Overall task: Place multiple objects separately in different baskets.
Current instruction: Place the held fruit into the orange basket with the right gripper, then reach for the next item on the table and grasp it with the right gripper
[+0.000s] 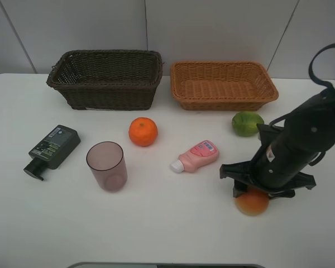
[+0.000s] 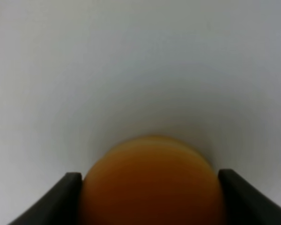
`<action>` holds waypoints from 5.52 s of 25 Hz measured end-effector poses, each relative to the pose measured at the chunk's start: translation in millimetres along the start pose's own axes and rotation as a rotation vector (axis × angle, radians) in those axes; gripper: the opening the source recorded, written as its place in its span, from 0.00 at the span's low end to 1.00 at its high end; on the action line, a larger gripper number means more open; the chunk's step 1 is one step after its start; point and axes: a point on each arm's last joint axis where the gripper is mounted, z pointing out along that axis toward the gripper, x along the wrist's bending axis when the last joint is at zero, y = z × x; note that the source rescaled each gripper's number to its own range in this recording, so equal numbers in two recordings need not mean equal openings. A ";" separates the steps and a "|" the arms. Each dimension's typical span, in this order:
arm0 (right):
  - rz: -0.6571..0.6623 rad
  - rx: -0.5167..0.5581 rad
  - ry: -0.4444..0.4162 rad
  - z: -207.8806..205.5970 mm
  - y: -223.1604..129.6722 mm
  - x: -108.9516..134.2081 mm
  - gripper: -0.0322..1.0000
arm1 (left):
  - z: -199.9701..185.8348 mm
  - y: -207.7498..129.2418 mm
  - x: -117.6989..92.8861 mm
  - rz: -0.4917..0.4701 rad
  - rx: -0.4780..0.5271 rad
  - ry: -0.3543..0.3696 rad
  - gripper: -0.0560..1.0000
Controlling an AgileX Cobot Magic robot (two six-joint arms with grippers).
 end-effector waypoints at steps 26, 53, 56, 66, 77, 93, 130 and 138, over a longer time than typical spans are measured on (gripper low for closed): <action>-0.311 -0.077 -0.123 -86.0 78.7 33.0 0.15 | 0.0 0.0 0.0 0.000 0.000 0.000 1.00; -0.347 -0.604 -0.010 -59.6 235.1 52.1 0.15 | 0.0 0.0 0.0 0.000 0.000 0.000 1.00; -0.356 -0.604 -0.003 -44.2 239.5 51.6 0.15 | 0.0 0.0 0.0 0.000 0.000 0.000 1.00; -0.340 -0.626 0.002 -32.9 249.2 39.3 0.15 | 0.0 0.0 0.0 0.000 0.000 0.000 1.00; -0.340 -0.630 0.005 -33.1 249.5 39.6 0.47 | 0.0 0.0 0.1 0.000 0.000 0.001 1.00; -0.277 -0.587 -0.025 -50.0 243.8 32.6 0.54 | 0.0 0.0 0.1 0.000 0.000 0.001 1.00; -0.147 -0.272 -0.101 -84.5 154.0 -9.2 0.54 | 0.0 0.0 0.1 0.000 0.000 0.001 1.00; -0.129 -0.305 -0.042 -74.6 155.8 -11.4 0.54 | 0.0 0.0 0.1 0.000 0.000 0.001 1.00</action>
